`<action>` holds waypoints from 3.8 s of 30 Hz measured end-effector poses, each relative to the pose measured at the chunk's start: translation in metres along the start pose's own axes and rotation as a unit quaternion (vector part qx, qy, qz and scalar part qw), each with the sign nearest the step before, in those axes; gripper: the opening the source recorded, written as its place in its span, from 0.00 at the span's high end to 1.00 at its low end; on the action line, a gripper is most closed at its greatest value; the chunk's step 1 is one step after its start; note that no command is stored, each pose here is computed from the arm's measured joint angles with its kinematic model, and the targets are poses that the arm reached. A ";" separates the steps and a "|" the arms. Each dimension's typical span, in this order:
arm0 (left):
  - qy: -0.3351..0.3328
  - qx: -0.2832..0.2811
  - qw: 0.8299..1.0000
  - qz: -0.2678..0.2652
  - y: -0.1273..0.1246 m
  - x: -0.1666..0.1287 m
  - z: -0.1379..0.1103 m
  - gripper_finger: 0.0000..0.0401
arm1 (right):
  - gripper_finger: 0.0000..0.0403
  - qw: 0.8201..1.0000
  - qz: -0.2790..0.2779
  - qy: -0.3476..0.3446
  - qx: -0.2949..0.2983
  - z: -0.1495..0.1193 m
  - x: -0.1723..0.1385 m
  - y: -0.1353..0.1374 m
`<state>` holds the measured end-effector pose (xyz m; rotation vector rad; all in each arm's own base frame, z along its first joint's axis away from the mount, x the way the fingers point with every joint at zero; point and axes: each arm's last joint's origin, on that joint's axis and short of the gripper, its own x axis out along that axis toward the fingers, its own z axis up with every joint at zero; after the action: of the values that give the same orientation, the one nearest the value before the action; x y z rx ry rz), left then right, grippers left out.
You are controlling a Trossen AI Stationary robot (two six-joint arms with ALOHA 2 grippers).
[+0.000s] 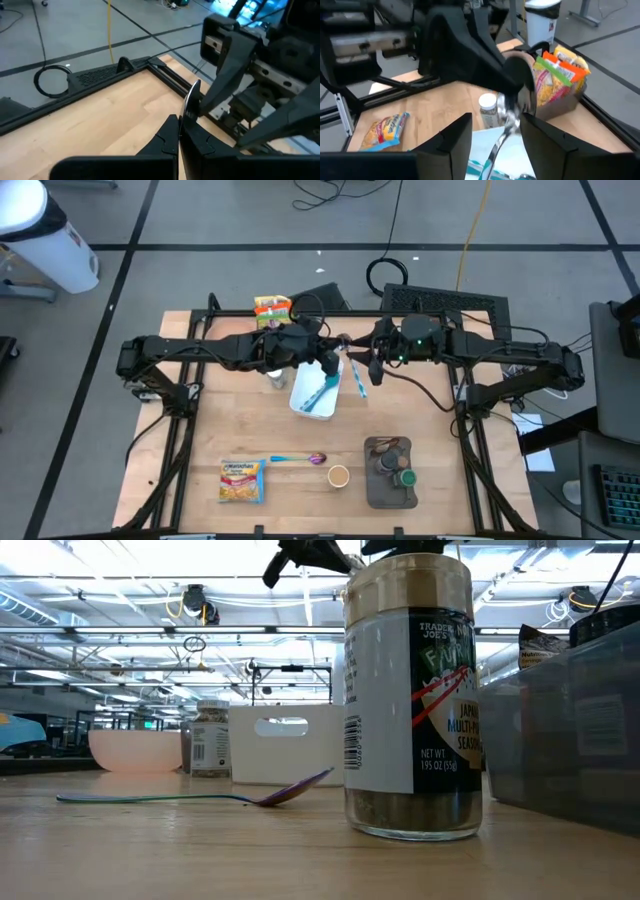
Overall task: Pick & Place Food Item
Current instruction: Put the white patterned spoon into the white bin
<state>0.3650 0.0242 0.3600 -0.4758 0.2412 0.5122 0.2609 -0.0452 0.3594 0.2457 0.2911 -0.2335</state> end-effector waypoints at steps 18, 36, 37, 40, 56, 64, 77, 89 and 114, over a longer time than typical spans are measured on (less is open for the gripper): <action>0.042 0.033 0.998 -0.032 -0.001 0.000 -0.005 1.00 | 0.81 1.000 0.013 -0.011 -0.016 0.003 -0.001 -0.002; 0.044 0.048 0.998 -0.028 -0.001 -0.001 -0.007 1.00 | 0.76 0.999 0.007 -0.034 -0.016 0.010 -0.010 -0.007; 0.039 0.049 0.998 -0.029 -0.001 -0.001 -0.006 1.00 | 0.76 0.999 0.008 -0.034 -0.014 0.010 -0.010 -0.007; 0.031 0.049 0.998 -0.030 -0.001 0.000 -0.004 1.00 | 0.74 0.999 0.022 -0.031 -0.009 0.010 -0.010 -0.008; 0.014 0.060 0.996 -0.059 -0.002 0.001 0.002 1.00 | 0.82 0.999 0.040 -0.022 -0.012 0.006 -0.009 -0.007; 0.018 0.059 0.996 -0.057 -0.002 0.001 0.002 1.00 | 0.98 0.997 0.077 -0.003 -0.007 0.004 -0.001 -0.012; 0.028 0.013 0.996 -0.080 0.009 0.006 0.010 0.73 | 1.00 0.997 0.073 -0.002 -0.010 0.003 0.001 -0.011; 0.015 -0.001 0.995 -0.101 0.022 0.003 0.027 0.48 | 1.00 0.994 -0.039 -0.098 0.009 0.025 -0.026 -0.033; -0.077 0.232 0.962 0.124 -0.047 -0.044 0.085 0.48 | 1.00 0.963 -0.047 -0.262 0.047 0.057 -0.040 -0.053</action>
<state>0.3609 0.0113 0.4658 0.0552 0.2625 0.7100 0.2246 -0.1032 0.4141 0.2540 -0.2356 -0.3965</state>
